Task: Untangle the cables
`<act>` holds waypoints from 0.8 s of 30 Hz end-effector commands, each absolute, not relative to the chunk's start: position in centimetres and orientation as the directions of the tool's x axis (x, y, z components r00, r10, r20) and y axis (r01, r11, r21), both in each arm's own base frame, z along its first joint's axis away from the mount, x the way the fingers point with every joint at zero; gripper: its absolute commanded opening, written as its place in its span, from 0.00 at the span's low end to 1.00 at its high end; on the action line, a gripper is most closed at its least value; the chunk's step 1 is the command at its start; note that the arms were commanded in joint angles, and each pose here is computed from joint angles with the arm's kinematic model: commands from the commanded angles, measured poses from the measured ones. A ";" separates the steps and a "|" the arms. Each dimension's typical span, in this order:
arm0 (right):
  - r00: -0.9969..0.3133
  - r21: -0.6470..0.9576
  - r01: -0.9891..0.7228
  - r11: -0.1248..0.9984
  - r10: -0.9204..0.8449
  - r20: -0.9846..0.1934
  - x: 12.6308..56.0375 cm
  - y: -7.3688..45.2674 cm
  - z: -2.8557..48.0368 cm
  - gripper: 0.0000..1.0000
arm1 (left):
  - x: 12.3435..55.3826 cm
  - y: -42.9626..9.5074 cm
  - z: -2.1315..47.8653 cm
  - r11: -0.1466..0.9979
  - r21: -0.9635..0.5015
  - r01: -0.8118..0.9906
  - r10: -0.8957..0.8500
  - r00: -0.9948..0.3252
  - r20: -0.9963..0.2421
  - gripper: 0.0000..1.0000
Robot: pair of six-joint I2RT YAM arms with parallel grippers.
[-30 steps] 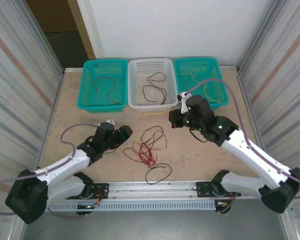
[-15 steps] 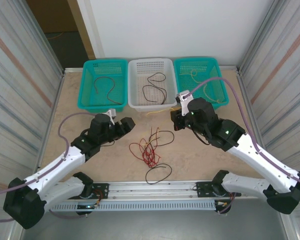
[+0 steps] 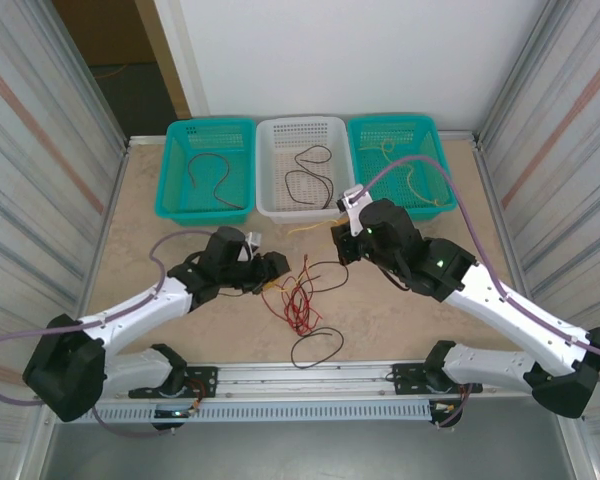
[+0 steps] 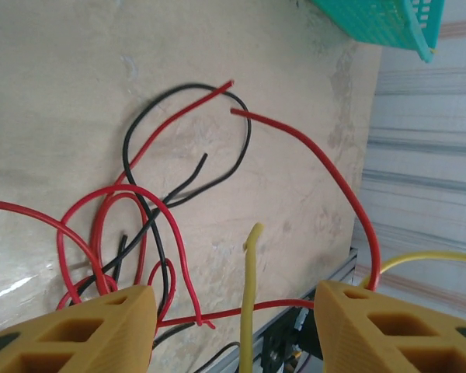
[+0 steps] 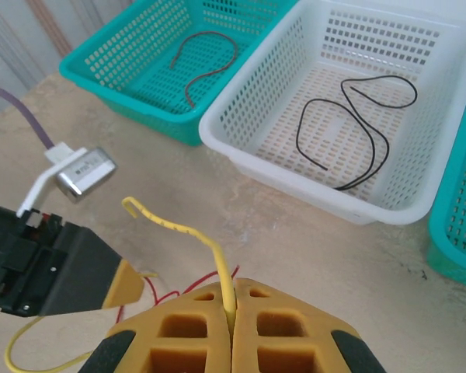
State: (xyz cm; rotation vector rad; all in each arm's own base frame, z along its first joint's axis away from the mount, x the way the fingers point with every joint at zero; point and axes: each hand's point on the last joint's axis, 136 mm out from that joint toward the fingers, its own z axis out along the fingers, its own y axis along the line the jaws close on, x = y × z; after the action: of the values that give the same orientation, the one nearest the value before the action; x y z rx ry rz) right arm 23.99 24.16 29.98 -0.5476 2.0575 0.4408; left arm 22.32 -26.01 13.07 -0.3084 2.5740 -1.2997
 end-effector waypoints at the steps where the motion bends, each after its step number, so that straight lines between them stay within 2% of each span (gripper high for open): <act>1: -0.432 0.096 -0.541 0.836 -0.179 -0.884 24.3 24.6 31.4 0.00 | 22.5 -27.3 14.0 0.506 -0.859 -0.084 -0.299 -0.951 -0.083 0.47; 6: -0.435 0.095 -0.523 0.847 -0.169 -0.884 24.4 24.3 31.3 0.00 | 22.9 -26.4 13.8 0.513 -0.852 -0.105 -0.349 -0.932 -0.095 0.26; 11: -0.425 0.104 -0.487 0.867 -0.131 -0.896 24.5 23.0 31.6 0.00 | 24.3 -22.9 13.8 0.490 -0.854 -0.178 -0.525 -0.842 -0.125 0.01; 14: -0.453 0.157 -0.404 0.901 -0.048 -0.890 25.4 21.0 31.4 0.00 | 25.4 -19.5 14.8 0.434 -0.876 -0.210 -0.681 -0.713 -0.167 0.00; 18: -0.519 0.339 -0.295 0.893 0.148 -0.842 26.4 17.5 30.9 0.00 | 24.9 -12.5 15.7 0.329 -0.905 -0.269 -0.899 -0.383 -0.213 0.00; 21: -0.559 0.426 -0.260 0.867 0.224 -0.798 26.7 16.3 29.9 0.00 | 23.6 -8.9 16.3 0.248 -0.937 -0.245 -0.961 -0.187 -0.205 0.00; 24: -0.580 0.449 -0.265 0.853 0.231 -0.781 26.5 16.3 29.4 0.00 | 23.2 -8.3 16.9 0.258 -0.942 -0.215 -0.960 -0.164 -0.226 0.00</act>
State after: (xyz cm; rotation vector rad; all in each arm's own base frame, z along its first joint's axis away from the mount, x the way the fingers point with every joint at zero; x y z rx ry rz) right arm 26.54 16.31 28.57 -0.0816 2.1122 0.5795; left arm 22.59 -13.02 19.34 -0.9541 1.7040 -1.2592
